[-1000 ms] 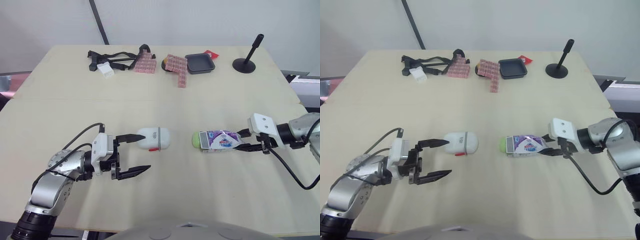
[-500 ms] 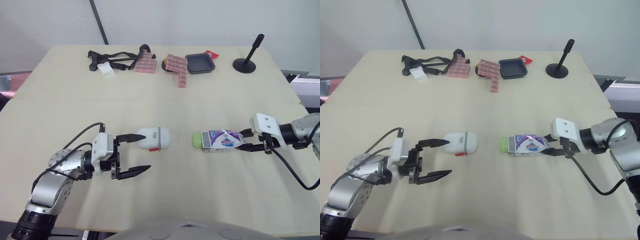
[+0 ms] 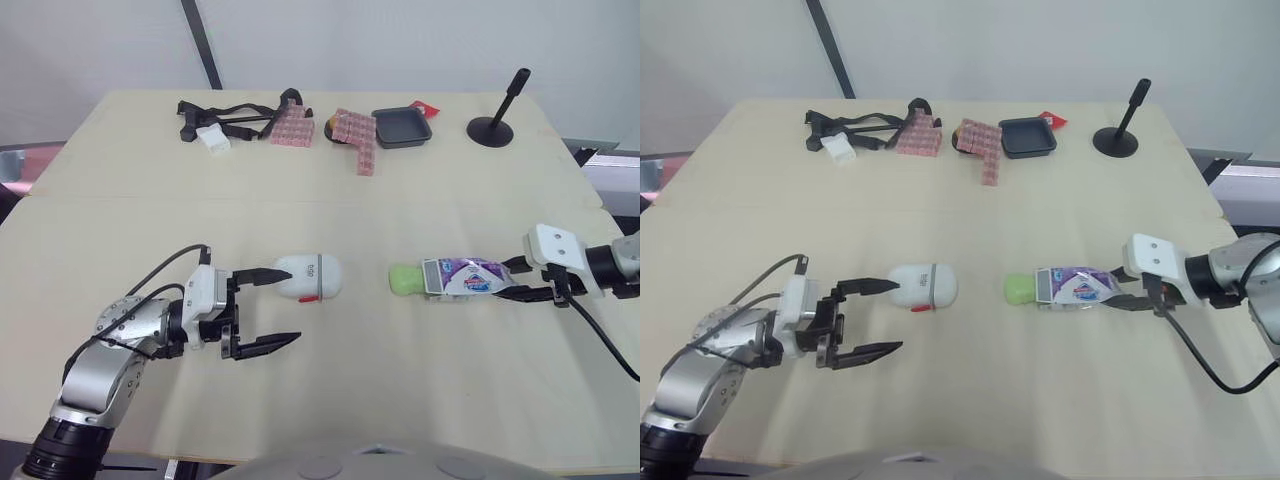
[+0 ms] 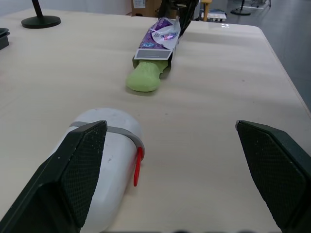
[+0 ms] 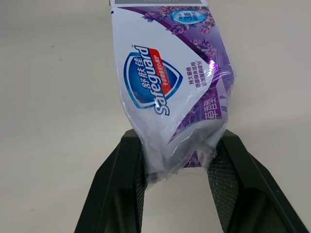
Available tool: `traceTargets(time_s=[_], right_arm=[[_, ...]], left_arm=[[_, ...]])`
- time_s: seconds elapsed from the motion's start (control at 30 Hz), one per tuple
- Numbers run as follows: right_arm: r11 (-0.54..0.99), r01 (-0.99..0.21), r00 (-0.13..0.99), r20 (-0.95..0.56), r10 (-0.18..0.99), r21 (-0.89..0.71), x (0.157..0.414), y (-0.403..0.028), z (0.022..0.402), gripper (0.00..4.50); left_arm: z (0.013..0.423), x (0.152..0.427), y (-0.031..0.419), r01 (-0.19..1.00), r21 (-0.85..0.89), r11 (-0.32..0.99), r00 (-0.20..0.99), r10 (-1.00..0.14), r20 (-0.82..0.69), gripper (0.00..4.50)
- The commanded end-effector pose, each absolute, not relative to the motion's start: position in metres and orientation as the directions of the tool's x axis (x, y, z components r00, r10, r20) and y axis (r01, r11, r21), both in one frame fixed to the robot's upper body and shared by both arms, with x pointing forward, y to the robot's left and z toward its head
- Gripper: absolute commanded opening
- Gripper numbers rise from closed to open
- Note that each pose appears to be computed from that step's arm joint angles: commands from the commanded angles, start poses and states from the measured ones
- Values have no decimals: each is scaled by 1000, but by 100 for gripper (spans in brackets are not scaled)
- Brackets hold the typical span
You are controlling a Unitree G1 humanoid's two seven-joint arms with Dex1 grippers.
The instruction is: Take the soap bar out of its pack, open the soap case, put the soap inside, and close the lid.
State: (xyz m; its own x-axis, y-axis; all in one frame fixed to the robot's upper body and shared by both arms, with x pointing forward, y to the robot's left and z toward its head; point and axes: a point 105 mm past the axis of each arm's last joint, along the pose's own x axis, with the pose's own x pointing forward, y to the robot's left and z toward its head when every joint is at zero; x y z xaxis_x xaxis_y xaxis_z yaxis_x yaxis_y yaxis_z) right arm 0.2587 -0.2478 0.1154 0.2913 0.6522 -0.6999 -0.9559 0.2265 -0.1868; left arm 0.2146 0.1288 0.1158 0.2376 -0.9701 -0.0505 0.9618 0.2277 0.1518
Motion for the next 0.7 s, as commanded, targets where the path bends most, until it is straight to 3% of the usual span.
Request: traceTargets(time_s=[0.03, 0.47, 0.7], right_arm=[[225, -946, 323, -694, 643, -232, 258, -255, 132, 178], [300, -924, 373, -733, 569, -237, 242, -292, 143, 178], [513, -823, 534, -640, 552, -244, 242, -322, 157, 178]], left_arm=[[119, 214, 130, 963, 162, 217, 226, -973, -45, 450], [117, 216, 129, 965, 163, 205, 215, -976, -46, 450], [117, 214, 130, 968, 161, 194, 204, -978, -49, 450]])
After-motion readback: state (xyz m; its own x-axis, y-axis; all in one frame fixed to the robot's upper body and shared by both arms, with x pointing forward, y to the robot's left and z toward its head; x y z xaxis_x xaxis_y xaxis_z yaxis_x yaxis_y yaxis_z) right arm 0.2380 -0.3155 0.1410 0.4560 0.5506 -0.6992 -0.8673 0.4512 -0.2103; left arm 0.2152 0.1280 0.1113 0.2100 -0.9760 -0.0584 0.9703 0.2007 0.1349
